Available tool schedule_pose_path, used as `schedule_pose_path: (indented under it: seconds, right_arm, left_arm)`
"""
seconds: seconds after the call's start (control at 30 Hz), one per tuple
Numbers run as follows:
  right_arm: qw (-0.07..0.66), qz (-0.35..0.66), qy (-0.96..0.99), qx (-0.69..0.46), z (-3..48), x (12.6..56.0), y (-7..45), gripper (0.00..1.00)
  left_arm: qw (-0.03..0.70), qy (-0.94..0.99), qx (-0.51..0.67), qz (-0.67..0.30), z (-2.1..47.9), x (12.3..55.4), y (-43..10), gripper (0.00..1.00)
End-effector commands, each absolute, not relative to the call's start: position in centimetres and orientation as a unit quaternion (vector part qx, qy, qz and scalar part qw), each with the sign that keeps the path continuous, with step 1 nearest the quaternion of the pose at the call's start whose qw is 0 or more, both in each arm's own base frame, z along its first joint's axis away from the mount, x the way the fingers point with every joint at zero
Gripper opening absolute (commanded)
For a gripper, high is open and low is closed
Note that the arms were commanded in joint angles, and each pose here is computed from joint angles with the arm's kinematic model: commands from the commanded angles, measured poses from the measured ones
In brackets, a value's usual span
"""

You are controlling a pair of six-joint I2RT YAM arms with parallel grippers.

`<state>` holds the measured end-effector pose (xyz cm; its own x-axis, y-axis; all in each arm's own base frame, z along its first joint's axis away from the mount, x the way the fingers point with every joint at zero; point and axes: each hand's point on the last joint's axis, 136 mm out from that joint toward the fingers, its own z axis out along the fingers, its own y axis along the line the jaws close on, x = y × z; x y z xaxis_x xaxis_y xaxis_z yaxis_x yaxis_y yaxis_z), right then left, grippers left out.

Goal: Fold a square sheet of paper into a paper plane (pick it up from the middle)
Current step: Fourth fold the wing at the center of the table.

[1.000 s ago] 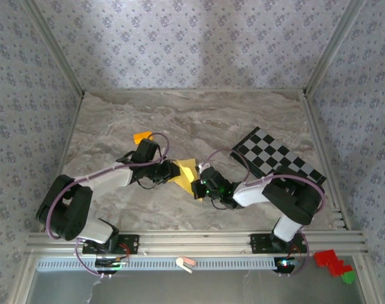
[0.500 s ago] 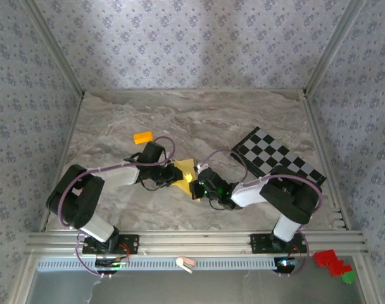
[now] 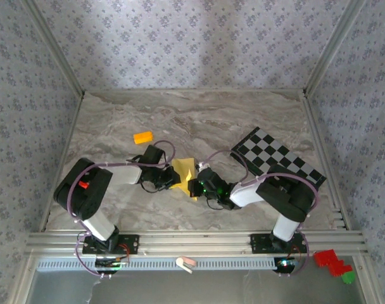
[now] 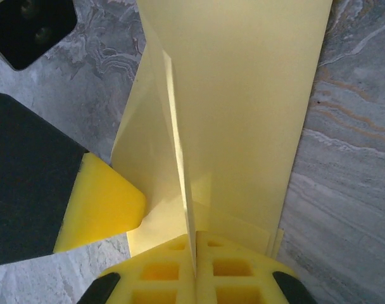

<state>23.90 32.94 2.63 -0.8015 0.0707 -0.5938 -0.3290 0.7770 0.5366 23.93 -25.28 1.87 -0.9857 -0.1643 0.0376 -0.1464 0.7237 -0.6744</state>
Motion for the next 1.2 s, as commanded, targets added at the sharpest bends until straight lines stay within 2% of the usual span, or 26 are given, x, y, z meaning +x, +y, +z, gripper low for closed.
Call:
schedule_pose_path:
  seconds: [0.0,0.2,0.43,0.7,1.17]
  right_arm:
    - [0.271,0.299,0.914,-0.043,-0.2,23.0,31.3,0.05]
    - [0.26,0.299,0.918,-0.027,-1.0,22.7,31.2,0.06]
    - [0.252,0.292,0.922,-0.018,-1.7,22.6,30.6,0.06]
    - [0.248,0.287,0.925,-0.021,-1.7,22.7,30.7,0.05]
    - [0.242,0.282,0.928,-0.02,-2.2,22.8,30.8,0.05]
  left_arm:
    - [0.012,0.934,-0.085,-0.347,0.7,23.8,-24.6,0.13]
    - [0.015,0.93,-0.085,-0.357,1.1,24.0,-24.9,0.13]
    - [0.055,0.912,-0.074,-0.4,4.8,26.5,-26.0,0.17]
    - [0.064,0.9,-0.047,-0.429,7.0,27.8,-28.3,0.19]
    - [0.036,0.898,-0.039,-0.437,5.5,28.7,-30.3,0.19]
